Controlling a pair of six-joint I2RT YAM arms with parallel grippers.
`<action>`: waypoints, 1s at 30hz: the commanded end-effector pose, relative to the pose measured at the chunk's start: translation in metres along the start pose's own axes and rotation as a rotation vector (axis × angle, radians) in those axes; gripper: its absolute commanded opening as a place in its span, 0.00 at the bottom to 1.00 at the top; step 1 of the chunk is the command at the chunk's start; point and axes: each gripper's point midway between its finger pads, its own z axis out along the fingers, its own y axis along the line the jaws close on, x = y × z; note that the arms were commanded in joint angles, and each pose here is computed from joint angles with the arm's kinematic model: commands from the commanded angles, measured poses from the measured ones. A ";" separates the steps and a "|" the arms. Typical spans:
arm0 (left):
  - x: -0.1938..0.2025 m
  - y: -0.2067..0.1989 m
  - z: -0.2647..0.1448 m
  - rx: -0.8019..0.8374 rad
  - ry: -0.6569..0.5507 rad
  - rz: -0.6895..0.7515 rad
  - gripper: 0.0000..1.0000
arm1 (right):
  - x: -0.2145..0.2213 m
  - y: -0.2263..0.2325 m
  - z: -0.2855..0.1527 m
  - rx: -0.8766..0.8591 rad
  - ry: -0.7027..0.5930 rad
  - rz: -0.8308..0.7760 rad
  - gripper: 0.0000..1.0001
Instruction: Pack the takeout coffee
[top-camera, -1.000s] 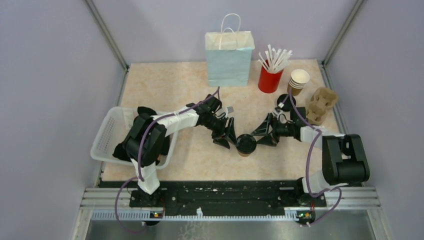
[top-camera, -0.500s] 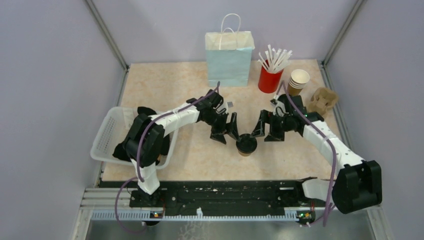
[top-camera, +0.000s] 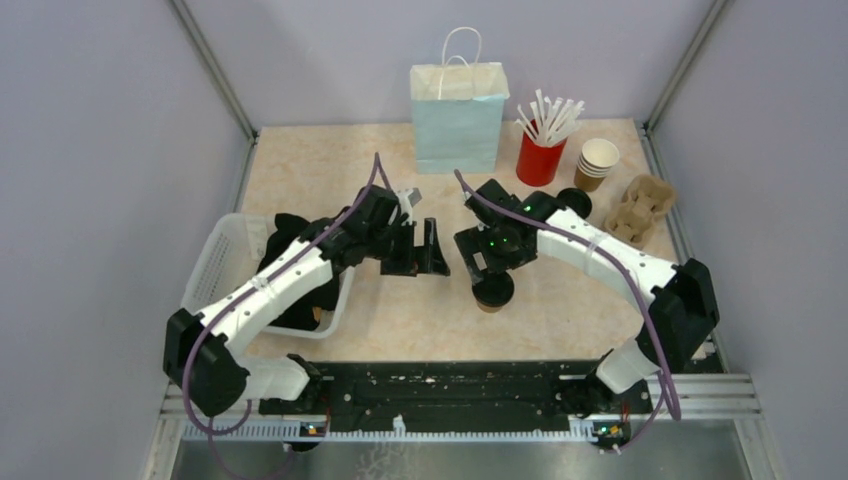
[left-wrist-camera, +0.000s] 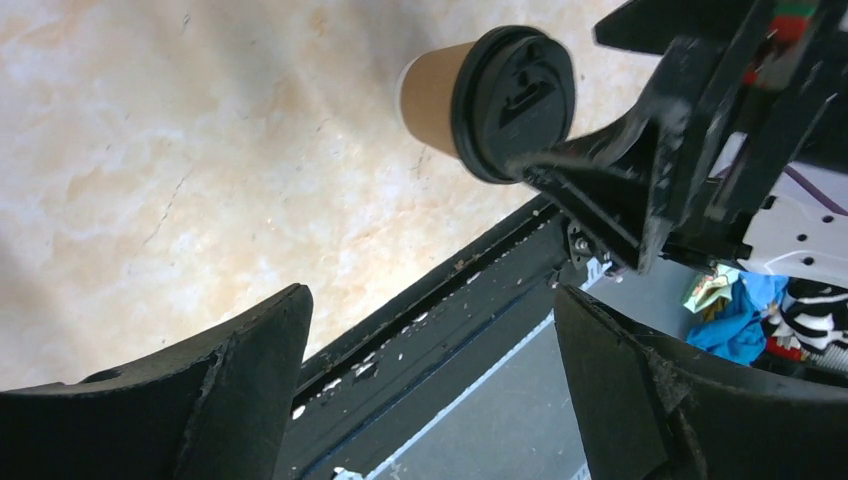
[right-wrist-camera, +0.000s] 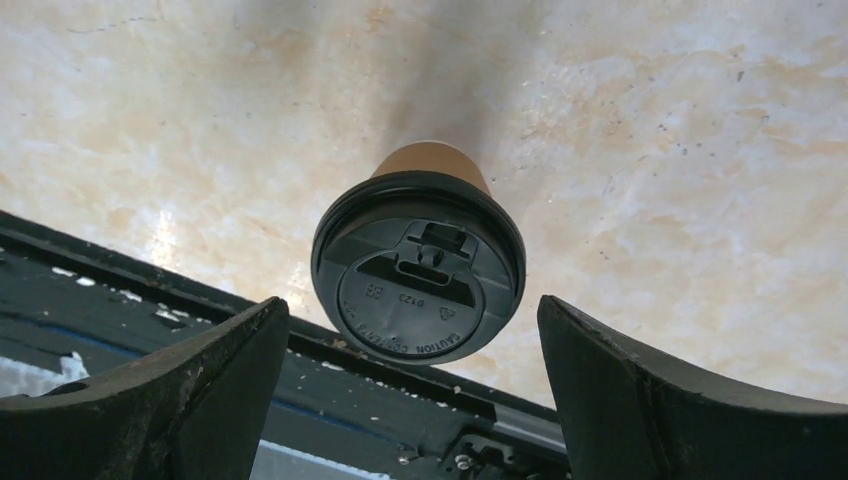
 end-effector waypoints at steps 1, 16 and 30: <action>0.006 0.018 0.001 -0.056 -0.044 -0.043 0.97 | -0.011 -0.005 -0.006 0.084 -0.013 -0.050 0.94; 0.006 0.023 0.003 -0.089 -0.011 -0.033 0.98 | 0.007 0.012 0.015 0.037 0.048 -0.073 0.90; 0.008 0.029 0.001 -0.115 -0.001 -0.024 0.98 | 0.008 0.009 0.010 0.076 0.031 -0.065 0.84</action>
